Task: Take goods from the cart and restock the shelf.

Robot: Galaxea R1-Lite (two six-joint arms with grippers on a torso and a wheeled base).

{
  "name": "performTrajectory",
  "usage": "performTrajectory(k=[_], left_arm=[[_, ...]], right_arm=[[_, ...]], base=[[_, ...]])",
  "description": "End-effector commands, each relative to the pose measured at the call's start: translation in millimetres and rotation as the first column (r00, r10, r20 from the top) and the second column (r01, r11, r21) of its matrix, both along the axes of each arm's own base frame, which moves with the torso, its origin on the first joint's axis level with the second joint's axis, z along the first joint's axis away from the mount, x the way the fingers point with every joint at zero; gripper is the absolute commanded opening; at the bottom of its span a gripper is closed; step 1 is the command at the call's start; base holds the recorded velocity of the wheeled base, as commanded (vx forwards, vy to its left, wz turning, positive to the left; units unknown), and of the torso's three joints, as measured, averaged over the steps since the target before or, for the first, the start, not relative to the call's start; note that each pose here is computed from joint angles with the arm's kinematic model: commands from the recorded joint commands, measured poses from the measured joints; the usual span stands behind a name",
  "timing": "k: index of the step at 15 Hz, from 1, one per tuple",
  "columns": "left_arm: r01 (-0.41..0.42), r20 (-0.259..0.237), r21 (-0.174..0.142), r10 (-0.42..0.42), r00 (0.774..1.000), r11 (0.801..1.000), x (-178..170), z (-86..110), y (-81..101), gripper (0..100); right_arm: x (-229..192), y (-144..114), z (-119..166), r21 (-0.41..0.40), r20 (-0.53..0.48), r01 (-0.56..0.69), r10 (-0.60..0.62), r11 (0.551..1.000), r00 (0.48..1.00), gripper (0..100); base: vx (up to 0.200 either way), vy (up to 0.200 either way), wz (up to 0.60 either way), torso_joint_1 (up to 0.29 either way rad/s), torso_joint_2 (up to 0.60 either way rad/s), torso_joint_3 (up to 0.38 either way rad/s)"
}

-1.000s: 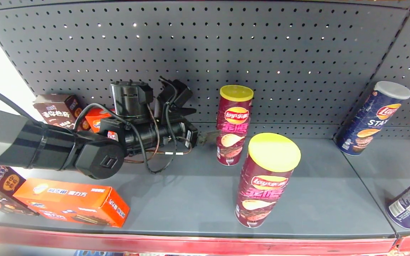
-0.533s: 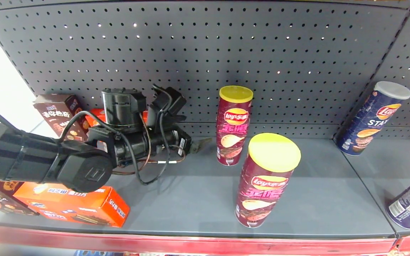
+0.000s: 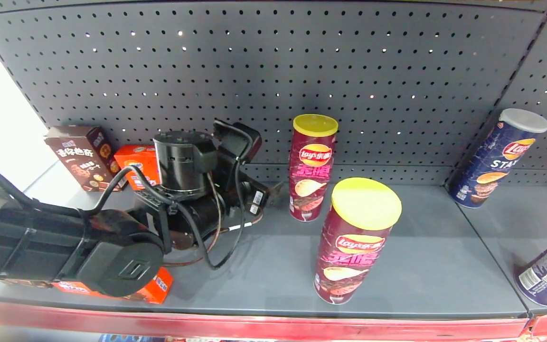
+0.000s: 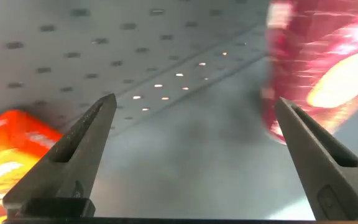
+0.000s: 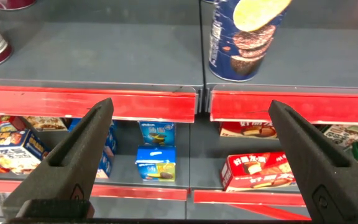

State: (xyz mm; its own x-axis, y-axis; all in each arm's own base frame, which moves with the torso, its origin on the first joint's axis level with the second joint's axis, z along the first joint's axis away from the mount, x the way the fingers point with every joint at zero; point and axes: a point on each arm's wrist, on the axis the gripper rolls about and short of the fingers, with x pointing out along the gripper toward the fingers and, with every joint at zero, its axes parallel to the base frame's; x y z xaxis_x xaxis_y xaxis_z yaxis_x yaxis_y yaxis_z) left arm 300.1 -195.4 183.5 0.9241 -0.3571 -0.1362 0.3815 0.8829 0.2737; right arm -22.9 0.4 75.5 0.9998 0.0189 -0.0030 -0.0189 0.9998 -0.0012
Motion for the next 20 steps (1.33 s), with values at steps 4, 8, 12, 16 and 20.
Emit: performTrajectory(k=[4,8,12,16,20], left_arm=[[-0.019,-0.038,0.029,0.02,0.999,0.999,9,-20.7,-16.0,100],[-0.014,-0.028,0.02,0.014,0.999,1.0,18,-21.3,-24.3,100],[0.008,-0.028,0.018,-0.007,1.0,1.0,17,-22.5,-33.4,100],[0.012,-0.03,0.016,-0.011,0.999,1.0,16,-22.9,-35.2,100],[-0.036,-0.013,-0.031,0.036,0.999,0.999,10,-9.5,-24.8,100]], right_arm=[[0,0,0,0.0,-0.002,-0.001,0.001,1.0,1.0,100],[0,0,0,0.0,-0.002,-0.001,0.001,1.0,1.0,100],[0,0,0,0.0,-0.002,-0.001,0.001,1.0,1.0,100],[0,0,0,0.0,-0.002,-0.001,0.001,1.0,1.0,100],[0,0,0,0.0,-0.002,-0.001,0.001,1.0,1.0,100]], base=[[0.0,0.0,0.0,0.0,0.0,0.0],[0.0,0.0,0.0,0.0,0.0,0.0],[0.0,0.0,0.0,0.0,0.0,0.0],[0.0,0.0,0.0,0.0,0.0,0.0],[0.0,0.0,0.0,0.0,0.0,0.0]])
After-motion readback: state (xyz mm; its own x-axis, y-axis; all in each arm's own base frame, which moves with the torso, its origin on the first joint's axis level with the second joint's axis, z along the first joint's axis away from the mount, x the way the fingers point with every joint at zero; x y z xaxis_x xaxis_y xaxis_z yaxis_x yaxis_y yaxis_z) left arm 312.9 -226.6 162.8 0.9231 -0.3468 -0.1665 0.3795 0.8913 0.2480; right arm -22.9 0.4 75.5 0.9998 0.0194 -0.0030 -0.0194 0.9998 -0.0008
